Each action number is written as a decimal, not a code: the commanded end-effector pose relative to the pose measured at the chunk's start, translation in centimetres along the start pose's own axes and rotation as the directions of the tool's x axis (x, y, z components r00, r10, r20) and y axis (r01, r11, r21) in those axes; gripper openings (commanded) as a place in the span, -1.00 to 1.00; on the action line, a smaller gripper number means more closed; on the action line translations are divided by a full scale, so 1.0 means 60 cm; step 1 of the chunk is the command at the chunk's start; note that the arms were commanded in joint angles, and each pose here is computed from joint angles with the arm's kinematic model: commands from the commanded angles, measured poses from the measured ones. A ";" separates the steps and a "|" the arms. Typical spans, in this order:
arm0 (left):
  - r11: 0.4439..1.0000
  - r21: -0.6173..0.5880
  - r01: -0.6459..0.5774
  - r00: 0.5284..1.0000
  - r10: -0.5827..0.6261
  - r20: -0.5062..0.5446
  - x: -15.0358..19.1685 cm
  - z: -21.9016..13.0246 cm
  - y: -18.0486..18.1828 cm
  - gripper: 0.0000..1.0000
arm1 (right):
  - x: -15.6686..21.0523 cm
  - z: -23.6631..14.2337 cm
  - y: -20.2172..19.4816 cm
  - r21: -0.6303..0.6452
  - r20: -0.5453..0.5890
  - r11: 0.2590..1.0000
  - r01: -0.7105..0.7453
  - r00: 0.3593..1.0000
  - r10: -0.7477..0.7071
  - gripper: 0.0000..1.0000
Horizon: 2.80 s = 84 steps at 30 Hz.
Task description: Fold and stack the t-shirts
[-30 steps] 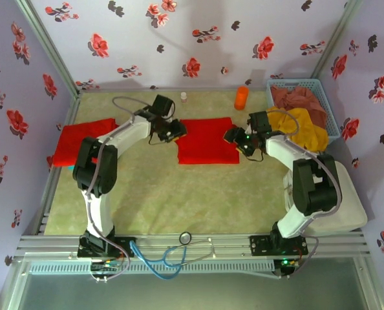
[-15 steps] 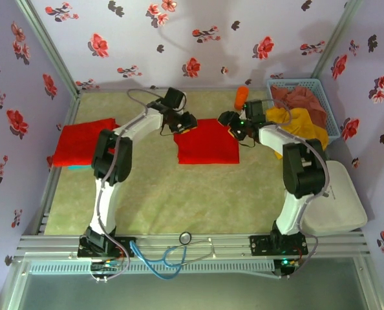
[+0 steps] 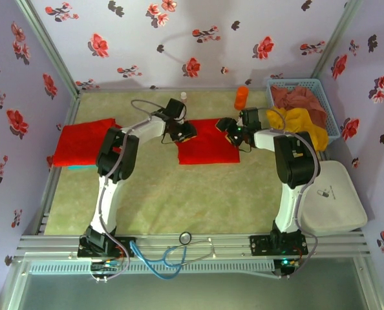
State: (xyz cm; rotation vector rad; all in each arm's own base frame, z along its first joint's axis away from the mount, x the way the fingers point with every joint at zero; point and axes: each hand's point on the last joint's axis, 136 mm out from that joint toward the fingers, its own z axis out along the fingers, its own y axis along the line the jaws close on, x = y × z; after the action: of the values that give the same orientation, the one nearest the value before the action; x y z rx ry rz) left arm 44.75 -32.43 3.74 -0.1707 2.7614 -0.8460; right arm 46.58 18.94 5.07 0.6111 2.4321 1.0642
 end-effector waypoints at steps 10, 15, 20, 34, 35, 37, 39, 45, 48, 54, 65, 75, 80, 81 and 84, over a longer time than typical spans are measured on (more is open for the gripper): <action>0.994 -0.078 0.079 0.995 -0.083 -0.046 0.143 -0.030 0.064 -0.33 | 0.165 -0.070 -0.138 0.250 -0.172 0.968 -0.002 0.984 0.046 0.40; 0.994 -0.084 0.064 0.997 -0.068 -0.043 0.169 -0.059 0.057 -0.31 | 0.205 -0.103 -0.143 0.256 -0.203 0.966 0.033 0.979 0.020 0.42; 0.994 -0.091 -0.055 0.998 0.052 -0.033 0.140 -0.128 0.013 -0.16 | 0.190 -0.126 -0.098 0.209 -0.185 0.975 0.078 0.982 -0.039 0.42; 0.950 -0.210 -0.233 0.972 0.230 -0.037 0.123 -0.202 0.064 0.27 | 0.125 -0.161 -0.016 0.149 -0.163 0.979 0.141 0.980 -0.117 0.44; 0.949 -0.214 -0.232 0.973 0.228 -0.041 0.125 -0.197 0.069 0.40 | 0.124 -0.161 -0.017 0.150 -0.160 0.979 0.138 0.981 -0.114 0.44; 0.948 -0.207 -0.243 0.970 0.235 -0.062 0.130 -0.185 0.071 0.42 | 0.125 -0.158 -0.019 0.148 -0.158 0.981 0.129 0.982 -0.105 0.44; 0.945 -0.215 -0.248 0.968 0.237 -0.077 0.130 -0.175 0.076 0.42 | 0.129 -0.156 -0.024 0.151 -0.164 0.981 0.122 0.982 -0.097 0.44; 0.953 -0.198 -0.231 0.971 0.212 -0.113 0.133 -0.142 0.073 0.39 | 0.137 -0.152 -0.040 0.166 -0.177 0.979 0.114 0.981 -0.084 0.44; 0.955 -0.203 -0.216 0.971 0.188 -0.149 0.138 -0.120 0.079 0.38 | 0.140 -0.148 -0.043 0.164 -0.183 0.981 0.107 0.980 -0.076 0.44; 0.966 -0.163 -0.202 0.968 0.172 -0.181 0.145 -0.091 0.070 0.37 | 0.143 -0.144 -0.050 0.171 -0.193 0.980 0.101 0.979 -0.067 0.43; 0.972 -0.111 -0.206 0.949 0.170 -0.265 0.179 -0.060 0.044 0.29 | 0.144 -0.135 -0.057 0.170 -0.203 0.982 0.086 0.978 -0.050 0.41; 0.976 -0.048 -0.210 0.931 0.185 -0.315 0.192 -0.045 0.029 0.22 | 0.148 -0.132 -0.066 0.163 -0.209 0.984 0.065 0.978 -0.030 0.39; 0.979 -0.034 -0.202 0.930 0.181 -0.319 0.190 -0.038 0.032 0.08 | 0.147 -0.133 -0.069 0.158 -0.207 0.986 0.057 0.978 -0.023 0.39; 0.980 -0.025 -0.198 0.932 0.180 -0.315 0.189 -0.036 0.031 0.04 | 0.147 -0.132 -0.070 0.157 -0.208 0.986 0.053 0.978 -0.020 0.39; 0.983 -0.011 -0.182 0.934 0.170 -0.315 0.191 -0.032 0.032 -0.06 | 0.148 -0.133 -0.070 0.155 -0.207 0.987 0.051 0.978 -0.018 0.38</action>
State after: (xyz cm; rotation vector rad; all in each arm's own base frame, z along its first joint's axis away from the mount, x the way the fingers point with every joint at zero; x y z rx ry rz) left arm 33.94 -30.51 2.83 0.1924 3.0109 -0.7291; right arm 34.47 16.48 5.63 0.5106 2.7095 0.9371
